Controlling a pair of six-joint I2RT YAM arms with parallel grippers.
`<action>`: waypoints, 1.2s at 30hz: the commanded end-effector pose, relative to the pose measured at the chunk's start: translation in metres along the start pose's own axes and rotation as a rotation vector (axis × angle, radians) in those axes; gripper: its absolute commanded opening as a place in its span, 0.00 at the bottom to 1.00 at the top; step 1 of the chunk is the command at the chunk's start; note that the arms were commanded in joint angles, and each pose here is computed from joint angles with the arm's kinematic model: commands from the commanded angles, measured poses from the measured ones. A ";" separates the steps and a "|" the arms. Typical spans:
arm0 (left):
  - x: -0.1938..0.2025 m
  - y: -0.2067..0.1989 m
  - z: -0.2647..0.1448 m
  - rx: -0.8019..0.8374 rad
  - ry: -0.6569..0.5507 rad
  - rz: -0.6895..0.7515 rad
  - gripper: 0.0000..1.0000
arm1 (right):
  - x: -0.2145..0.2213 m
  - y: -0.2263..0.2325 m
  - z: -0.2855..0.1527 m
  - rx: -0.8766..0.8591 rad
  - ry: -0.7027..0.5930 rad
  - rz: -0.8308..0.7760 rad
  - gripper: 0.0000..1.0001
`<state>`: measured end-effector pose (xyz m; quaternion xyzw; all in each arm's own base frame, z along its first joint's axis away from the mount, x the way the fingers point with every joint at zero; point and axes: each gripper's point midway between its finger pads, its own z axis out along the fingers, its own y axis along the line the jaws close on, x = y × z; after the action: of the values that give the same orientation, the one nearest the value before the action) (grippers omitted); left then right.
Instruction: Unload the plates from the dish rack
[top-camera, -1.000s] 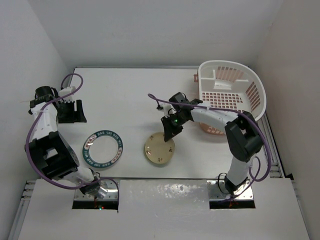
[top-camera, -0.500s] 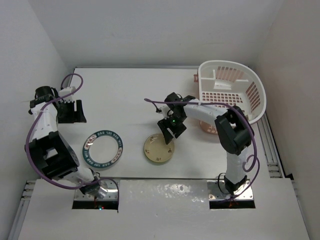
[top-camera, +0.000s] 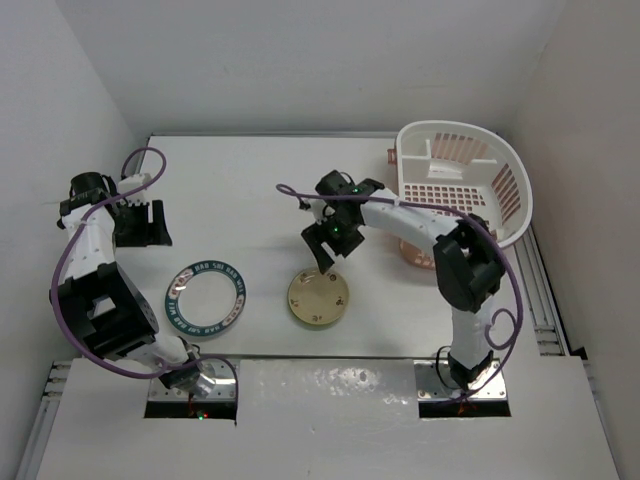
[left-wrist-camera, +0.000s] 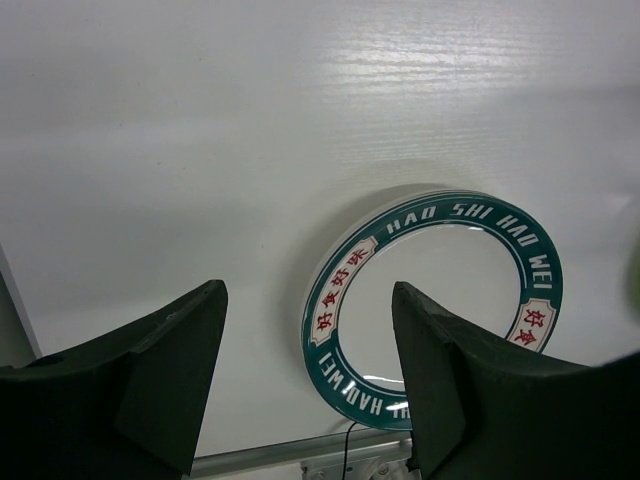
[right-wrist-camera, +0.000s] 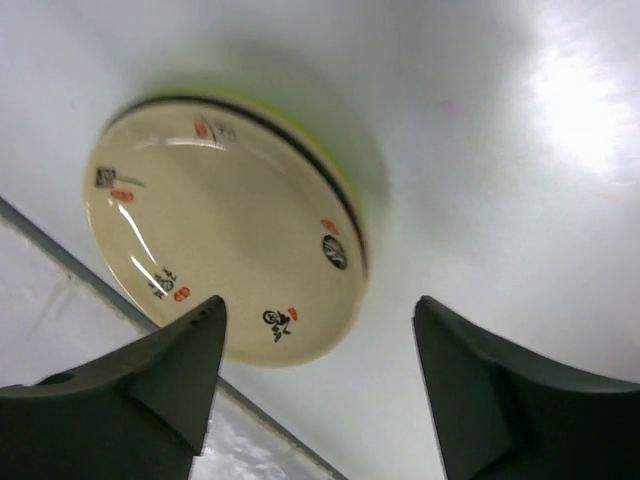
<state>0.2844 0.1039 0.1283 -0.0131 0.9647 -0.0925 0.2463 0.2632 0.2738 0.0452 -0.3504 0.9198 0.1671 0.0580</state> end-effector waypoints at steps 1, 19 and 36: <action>-0.018 0.003 -0.009 -0.033 -0.053 0.036 0.65 | -0.056 -0.004 -0.076 0.133 -0.247 -0.035 0.77; -0.065 0.055 -0.051 -0.364 -0.165 -0.091 0.65 | 0.096 -0.221 -0.350 1.011 -0.703 0.912 0.99; -0.075 0.051 -0.054 -0.370 -0.210 -0.130 0.65 | 0.179 -0.220 -0.364 1.383 -0.766 1.043 0.99</action>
<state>0.3110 0.1718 0.1805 -0.1353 0.9435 0.0709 0.2941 0.2802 -0.1144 0.2793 0.2706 0.7953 -0.3056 0.4481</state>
